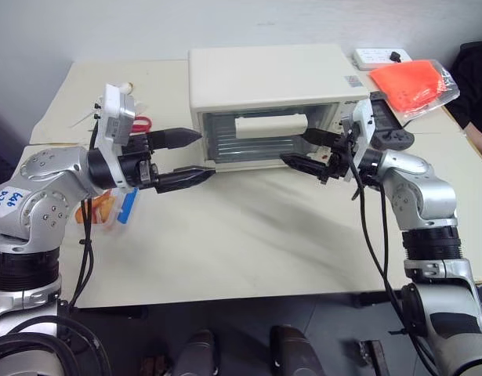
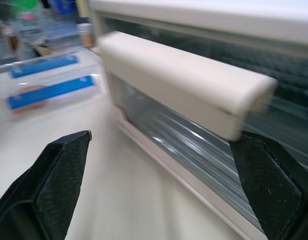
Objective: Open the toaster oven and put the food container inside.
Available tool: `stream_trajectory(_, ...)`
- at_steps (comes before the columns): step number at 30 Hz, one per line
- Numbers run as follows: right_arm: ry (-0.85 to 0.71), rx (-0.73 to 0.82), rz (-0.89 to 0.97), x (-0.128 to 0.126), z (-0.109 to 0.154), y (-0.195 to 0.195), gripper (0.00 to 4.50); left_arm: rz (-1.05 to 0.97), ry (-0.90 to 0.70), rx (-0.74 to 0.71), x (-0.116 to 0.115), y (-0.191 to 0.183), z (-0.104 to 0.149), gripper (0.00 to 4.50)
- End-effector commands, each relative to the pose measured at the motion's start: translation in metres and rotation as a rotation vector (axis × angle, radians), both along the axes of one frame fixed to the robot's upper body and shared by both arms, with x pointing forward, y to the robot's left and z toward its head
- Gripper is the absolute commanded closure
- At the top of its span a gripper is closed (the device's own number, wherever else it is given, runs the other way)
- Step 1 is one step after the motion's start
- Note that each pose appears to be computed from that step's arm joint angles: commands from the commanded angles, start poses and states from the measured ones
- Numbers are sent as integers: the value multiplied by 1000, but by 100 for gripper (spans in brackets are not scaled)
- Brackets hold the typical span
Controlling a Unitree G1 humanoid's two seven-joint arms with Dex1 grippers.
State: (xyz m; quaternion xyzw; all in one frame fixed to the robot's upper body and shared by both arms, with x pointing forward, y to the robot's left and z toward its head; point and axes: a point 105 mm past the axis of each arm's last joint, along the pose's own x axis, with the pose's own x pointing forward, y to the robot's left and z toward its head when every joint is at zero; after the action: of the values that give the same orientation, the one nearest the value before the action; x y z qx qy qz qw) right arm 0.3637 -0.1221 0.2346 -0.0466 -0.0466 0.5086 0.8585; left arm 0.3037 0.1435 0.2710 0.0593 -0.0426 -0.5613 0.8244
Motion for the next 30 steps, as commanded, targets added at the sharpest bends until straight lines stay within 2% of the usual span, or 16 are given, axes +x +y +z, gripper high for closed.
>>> stream_trajectory(1, -28, 10, 67, -19, 4, 7, 2, 40, -103, -35, 8, 0, 24, 0)
stream_trajectory(6, -9, 24, 54, -26, -3, 4, 2, 8, -137, -62, 13, -9, 37, 0)
stream_trajectory(7, -6, 23, 53, -27, -5, 4, 0, 6, -145, -69, 16, -11, 39, 18)
stream_trajectory(9, 2, 22, 51, -30, -8, 5, 0, -15, -155, -69, 18, -14, 42, 63)
stream_trajectory(16, 18, 29, 24, -33, -16, 4, 0, 95, -326, 33, 51, -21, 48, 280)
stream_trajectory(19, 20, 35, 6, -33, -17, 2, 0, 71, -434, 234, 58, -27, 25, 381)
stream_trajectory(21, 19, 40, -2, -34, -17, 1, 0, 81, -450, 289, 65, -28, 15, 442)
stream_trajectory(24, 17, 45, -10, -35, -16, 0, 0, 61, -466, 347, 69, -31, 3, 449)
stream_trajectory(30, 15, 32, -63, -38, -15, -12, 0, 38, -431, 323, 72, -39, -9, 449)
